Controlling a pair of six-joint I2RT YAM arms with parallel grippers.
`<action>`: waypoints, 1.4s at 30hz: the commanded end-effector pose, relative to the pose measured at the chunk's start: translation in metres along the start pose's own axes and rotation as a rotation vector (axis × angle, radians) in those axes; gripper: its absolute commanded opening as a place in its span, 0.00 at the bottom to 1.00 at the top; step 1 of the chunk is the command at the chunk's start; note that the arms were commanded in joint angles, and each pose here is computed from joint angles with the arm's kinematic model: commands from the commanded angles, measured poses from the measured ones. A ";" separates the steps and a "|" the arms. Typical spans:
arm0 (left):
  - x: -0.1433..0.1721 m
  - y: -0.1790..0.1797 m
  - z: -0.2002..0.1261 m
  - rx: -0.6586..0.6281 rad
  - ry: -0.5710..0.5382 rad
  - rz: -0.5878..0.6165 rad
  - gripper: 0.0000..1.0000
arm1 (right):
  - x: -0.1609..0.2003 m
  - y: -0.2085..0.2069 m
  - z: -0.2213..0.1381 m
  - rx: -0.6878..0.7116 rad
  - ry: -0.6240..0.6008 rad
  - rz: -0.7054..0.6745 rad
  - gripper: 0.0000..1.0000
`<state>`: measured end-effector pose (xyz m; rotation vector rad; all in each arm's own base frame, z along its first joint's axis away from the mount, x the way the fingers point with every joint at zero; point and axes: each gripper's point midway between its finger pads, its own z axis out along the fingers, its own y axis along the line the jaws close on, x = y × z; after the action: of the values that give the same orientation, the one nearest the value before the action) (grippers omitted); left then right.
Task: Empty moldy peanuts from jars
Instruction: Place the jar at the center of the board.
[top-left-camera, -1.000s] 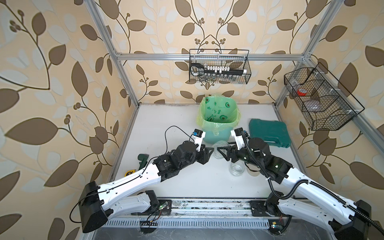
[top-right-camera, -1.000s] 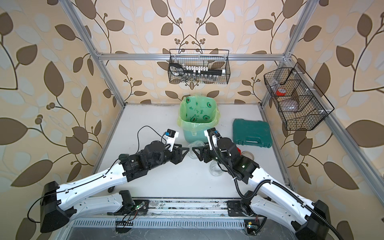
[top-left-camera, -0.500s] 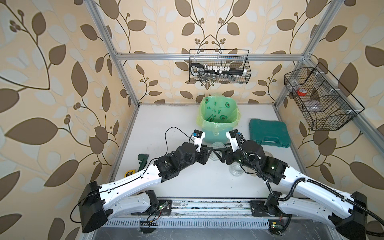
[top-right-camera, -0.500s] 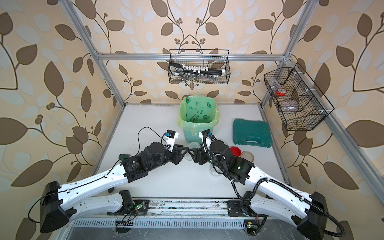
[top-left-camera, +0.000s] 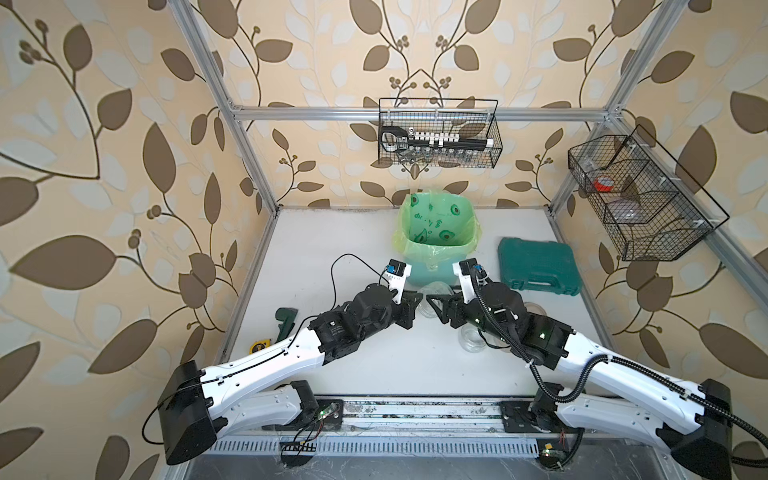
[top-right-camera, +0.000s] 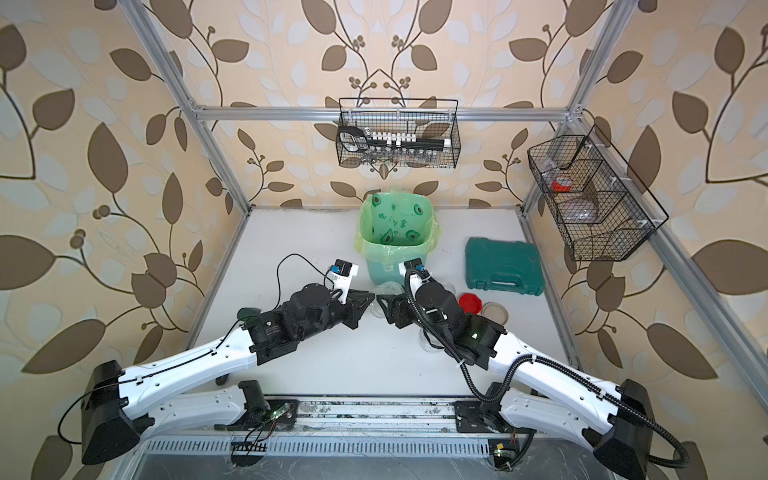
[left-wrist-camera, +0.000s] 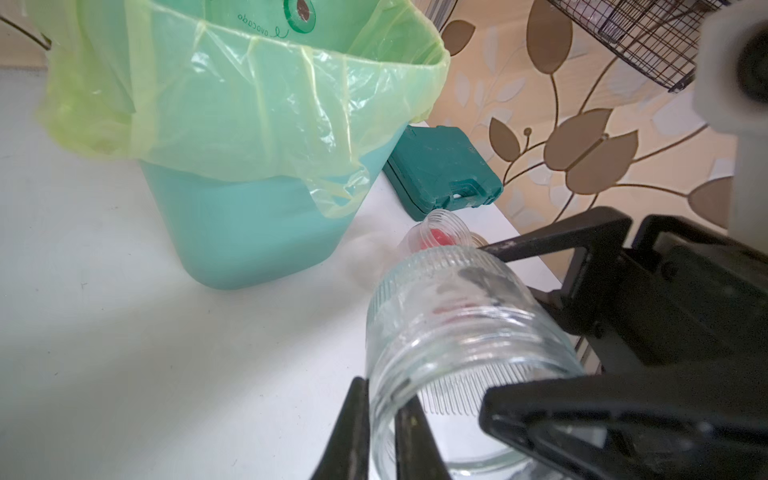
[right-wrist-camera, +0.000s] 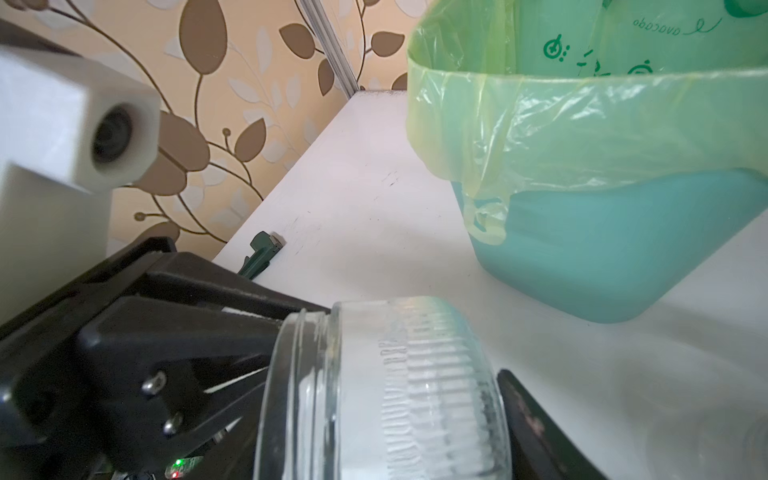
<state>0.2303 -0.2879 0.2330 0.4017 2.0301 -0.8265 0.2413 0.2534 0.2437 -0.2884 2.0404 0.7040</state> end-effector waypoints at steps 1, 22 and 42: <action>-0.010 -0.016 -0.002 0.070 -0.041 -0.015 0.04 | -0.023 0.017 -0.003 -0.050 -0.062 0.008 0.00; -0.005 -0.001 -0.004 -0.031 0.018 -0.027 0.00 | -0.021 0.022 -0.007 -0.090 -0.060 -0.028 0.99; 0.013 0.017 -0.005 -0.183 0.235 0.096 0.00 | -0.054 -0.048 -0.097 0.155 -0.358 -0.024 0.99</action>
<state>0.2289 -0.2685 0.2029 0.4694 2.2867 -0.5585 0.2217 0.1755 0.3164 -0.1272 1.7405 0.6420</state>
